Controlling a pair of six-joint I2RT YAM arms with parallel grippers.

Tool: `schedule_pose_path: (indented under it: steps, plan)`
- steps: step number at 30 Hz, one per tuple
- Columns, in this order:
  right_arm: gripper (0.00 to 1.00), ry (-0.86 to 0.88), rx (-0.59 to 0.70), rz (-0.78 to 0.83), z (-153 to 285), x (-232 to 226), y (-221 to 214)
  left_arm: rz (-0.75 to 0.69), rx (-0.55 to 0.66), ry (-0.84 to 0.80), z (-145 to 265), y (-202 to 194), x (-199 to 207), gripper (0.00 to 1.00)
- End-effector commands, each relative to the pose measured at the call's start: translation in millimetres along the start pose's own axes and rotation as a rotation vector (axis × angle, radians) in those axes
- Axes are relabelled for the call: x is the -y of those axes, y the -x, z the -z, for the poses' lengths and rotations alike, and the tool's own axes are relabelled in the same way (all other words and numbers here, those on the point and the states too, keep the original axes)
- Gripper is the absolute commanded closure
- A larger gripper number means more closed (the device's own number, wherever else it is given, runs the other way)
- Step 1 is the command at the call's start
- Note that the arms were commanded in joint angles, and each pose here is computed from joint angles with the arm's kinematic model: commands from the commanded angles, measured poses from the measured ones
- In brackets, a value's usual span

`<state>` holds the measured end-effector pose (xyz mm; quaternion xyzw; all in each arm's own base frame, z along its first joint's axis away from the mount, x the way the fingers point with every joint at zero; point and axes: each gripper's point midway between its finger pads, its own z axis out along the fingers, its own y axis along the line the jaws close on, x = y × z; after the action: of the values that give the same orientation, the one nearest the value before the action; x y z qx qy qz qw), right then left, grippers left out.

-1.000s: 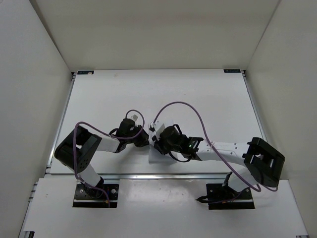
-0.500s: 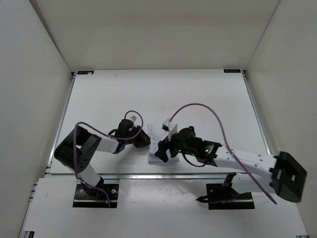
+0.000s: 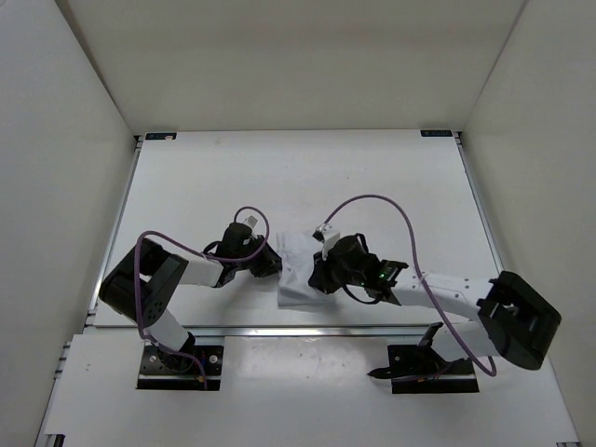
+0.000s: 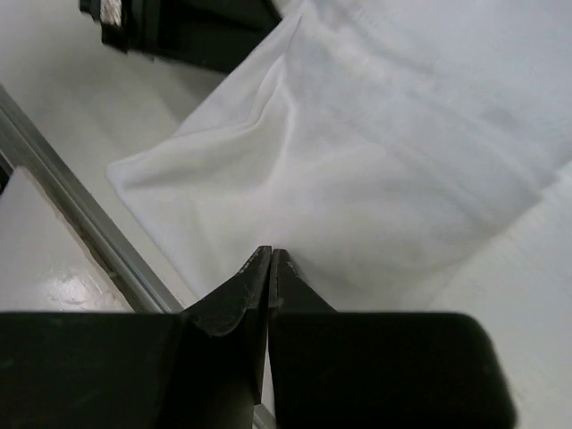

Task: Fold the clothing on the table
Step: Fold the skirt

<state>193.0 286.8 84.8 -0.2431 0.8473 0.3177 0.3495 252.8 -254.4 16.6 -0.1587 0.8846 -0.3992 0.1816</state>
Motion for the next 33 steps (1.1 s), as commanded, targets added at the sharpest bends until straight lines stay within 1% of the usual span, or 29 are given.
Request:
schedule_pose_path:
  steps: [1, 3, 4, 8, 9, 11, 12, 13, 14, 15, 16, 17, 18, 19, 20, 21, 22, 23, 24, 25, 26, 27, 28, 29, 30, 31, 32, 33]
  plan:
    - [1.0, 0.113, -0.001, 0.017, -13.9, -34.2, 10.4, -0.027, 0.003, 0.062, 0.6, -2.8, -8.9, 0.92]
    - [1.0, 0.161, -0.047, 0.039, -21.8, -45.8, 0.2, -0.027, 0.012, 0.066, 1.0, 0.7, -9.7, 0.91]
    - [1.0, 0.161, -0.08, 0.031, -27.0, -44.3, -12.1, -0.03, 0.012, 0.072, 0.5, 1.4, -11.8, 0.91]
    - [1.0, 0.195, -0.132, 0.02, -36.0, -45.4, -26.7, -0.036, 0.009, 0.084, 1.0, 1.5, -14.5, 0.91]
    - [1.0, 0.19, -0.141, 0.026, -38.1, -44.9, -28.6, -0.039, 0.009, 0.077, 1.1, 2.6, -13.0, 0.89]
    - [1.0, 0.181, -0.148, 0.031, -38.4, -41.3, -27.8, -0.058, 0.002, 0.078, 3.7, 3.4, -11.8, 0.76]
    - [1.0, 0.182, -0.131, 0.028, -36.9, -40.8, -21.3, -0.069, 0.01, 0.083, 5.6, 7.3, -12.0, 0.73]
    - [1.0, 0.184, -0.117, 0.017, -35.1, -38.3, -14.0, -0.09, 0.017, 0.081, 9.4, 14.0, -7.9, 0.65]
    - [0.98, 0.18, -0.106, 0.009, -32.1, -36.6, -8.4, -0.101, 0.024, 0.094, 14.7, 17.9, -6.6, 0.54]
    - [0.97, 0.169, -0.07, 0.005, -28.2, -33.8, 6.7, -0.132, 0.053, 0.107, 18.1, 30.1, -5.7, 0.48]
    - [0.92, 0.161, -0.049, 0.005, -24.2, -33.2, 19.0, -0.163, 0.068, 0.129, 27.3, 38.7, -3.3, 0.4]
    - [0.85, 0.146, -0.026, -0.005, -17.4, -30.0, 32.0, -0.197, 0.093, 0.161, 36.5, 48.1, -0.9, 0.36]
    - [0.79, 0.124, 0.006, -0.01, -9.7, -23.9, 48.3, -0.211, 0.117, 0.188, 45.6, 55.2, 0.0, 0.31]
    - [0.68, 0.123, 0.032, -0.014, -4.8, -23.7, 62.6, -0.246, 0.127, 0.194, 49.7, 59.1, 3.5, 0.29]
    - [0.6, 0.09, 0.058, -0.033, 2.5, -12.0, 76.9, -0.266, 0.151, 0.211, 58.1, 65.0, 8.0, 0.27]
    - [0.57, 0.058, 0.093, -0.051, 10.8, -0.8, 95.9, -0.304, 0.174, 0.229, 62.9, 70.1, 10.8, 0.26]
    - [0.5, 0.0, 0.104, -0.083, 18.4, 17.1, 106.6, -0.342, 0.18, 0.237, 70.4, 70.4, 15.2, 0.25]
    - [0.45, -0.015, 0.111, -0.089, 25.4, 22.1, 118.0, -0.36, 0.196, 0.255, 77.7, 72.8, 17.2, 0.25]
    - [0.42, -0.076, 0.094, -0.129, 32.3, 44.0, 118.5, -0.391, 0.202, 0.245, 83.8, 72.1, 22.7, 0.26]
    - [0.4, -0.122, 0.114, -0.161, 39.4, 63.4, 129.8, -0.423, 0.195, 0.223, 86.5, 68.3, 28.6, 0.26]
    - [0.38, -0.13, 0.103, -0.173, 43.8, 70.2, 129.3, -0.453, 0.202, 0.191, 90.8, 63.9, 36.3, 0.29]
    - [0.4, -0.159, 0.112, -0.21, 50.6, 88.2, 130.4, -0.475, 0.219, 0.144, 96.6, 60.3, 48.9, 0.37]
    - [0.43, -0.181, 0.121, -0.256, 56.6, 102.9, 126.1, -0.484, 0.19, 0.1, 95.5, 47.0, 54.7, 0.43]
    - [0.53, -0.191, 0.115, -0.289, 59.8, 114.7, 117.4, -0.483, 0.185, 0.059, 96.6, 38.0, 57.8, 0.54]
    - [0.65, -0.199, 0.13, -0.307, 63.3, 120.1, 119.0, -0.489, 0.19, -0.016, 99.7, 32.7, 73.3, 0.64]
    - [0.69, -0.205, 0.12, -0.337, 65.5, 125.9, 109.7, -0.48, 0.149, -0.044, 95.5, 16.9, 69.6, 0.68]
    - [0.79, -0.205, 0.114, -0.343, 65.8, 129.1, 103.4, -0.483, 0.144, -0.08, 93.7, 6.3, 72.0, 0.76]
    - [0.88, -0.201, 0.105, -0.348, 64.1, 128.6, 97.5, -0.472, 0.148, -0.097, 91.8, 1.7, 70.9, 0.86]
